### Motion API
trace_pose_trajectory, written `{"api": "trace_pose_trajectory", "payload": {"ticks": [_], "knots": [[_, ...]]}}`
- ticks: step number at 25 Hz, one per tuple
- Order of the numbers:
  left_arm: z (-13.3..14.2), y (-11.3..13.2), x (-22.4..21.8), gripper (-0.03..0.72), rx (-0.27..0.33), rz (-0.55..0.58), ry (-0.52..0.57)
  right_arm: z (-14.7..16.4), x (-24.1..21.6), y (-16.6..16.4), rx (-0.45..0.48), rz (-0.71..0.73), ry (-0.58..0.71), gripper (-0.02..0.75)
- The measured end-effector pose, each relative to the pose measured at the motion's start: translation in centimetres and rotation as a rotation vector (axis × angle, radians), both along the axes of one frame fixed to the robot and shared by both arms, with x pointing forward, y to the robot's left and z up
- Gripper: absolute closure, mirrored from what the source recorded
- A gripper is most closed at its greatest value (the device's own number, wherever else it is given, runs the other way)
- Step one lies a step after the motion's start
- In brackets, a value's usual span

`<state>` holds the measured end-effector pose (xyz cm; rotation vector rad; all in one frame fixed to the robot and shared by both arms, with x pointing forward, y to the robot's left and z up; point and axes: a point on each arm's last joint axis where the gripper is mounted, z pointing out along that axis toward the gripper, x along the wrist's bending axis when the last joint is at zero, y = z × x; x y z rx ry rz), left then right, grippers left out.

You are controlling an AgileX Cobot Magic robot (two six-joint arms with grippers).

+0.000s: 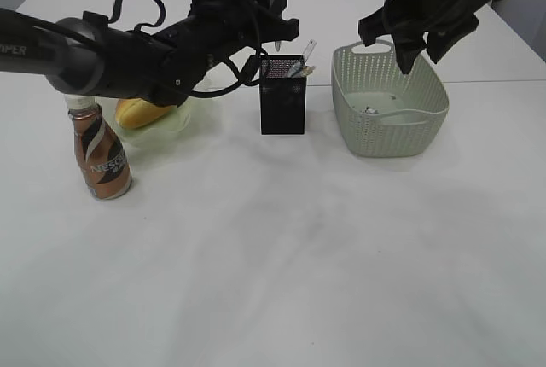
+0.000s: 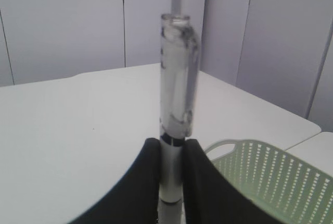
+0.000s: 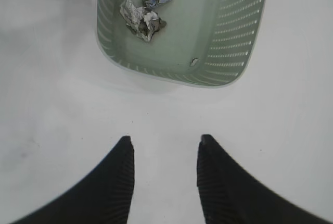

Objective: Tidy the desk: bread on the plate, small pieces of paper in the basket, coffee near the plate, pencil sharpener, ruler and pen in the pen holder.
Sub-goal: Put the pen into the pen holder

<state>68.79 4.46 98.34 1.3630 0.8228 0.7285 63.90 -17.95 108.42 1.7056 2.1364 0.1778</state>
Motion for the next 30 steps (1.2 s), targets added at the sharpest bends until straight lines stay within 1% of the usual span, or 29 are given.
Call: {"api": "trace_pose_trajectory", "payload": {"ticks": [4, 11, 18, 24, 30], "knots": [[-1.3, 0.3, 0.9, 0.622, 0.003, 0.019, 0.028, 0.0, 0.0, 0.0, 0.000, 0.000, 0.000, 0.409], [-1.9, 0.4, 1.6, 0.620, -0.002, 0.032, 0.033, 0.0, 0.0, 0.0, 0.000, 0.000, 0.000, 0.409], [-3.7, -0.4, 3.1, 0.617, 0.017, 0.035, 0.062, 0.0, 0.0, 0.0, -0.001, 0.000, -0.001, 0.409], [-5.5, -0.5, 3.4, 0.616, 0.048, 0.038, 0.114, 0.0, 0.0, 0.0, -0.001, 0.000, -0.001, 0.409], [-6.3, -0.4, 3.5, 0.613, 0.050, 0.045, 0.132, 0.0, 0.0, 0.0, -0.001, 0.000, -0.001, 0.409]]}}
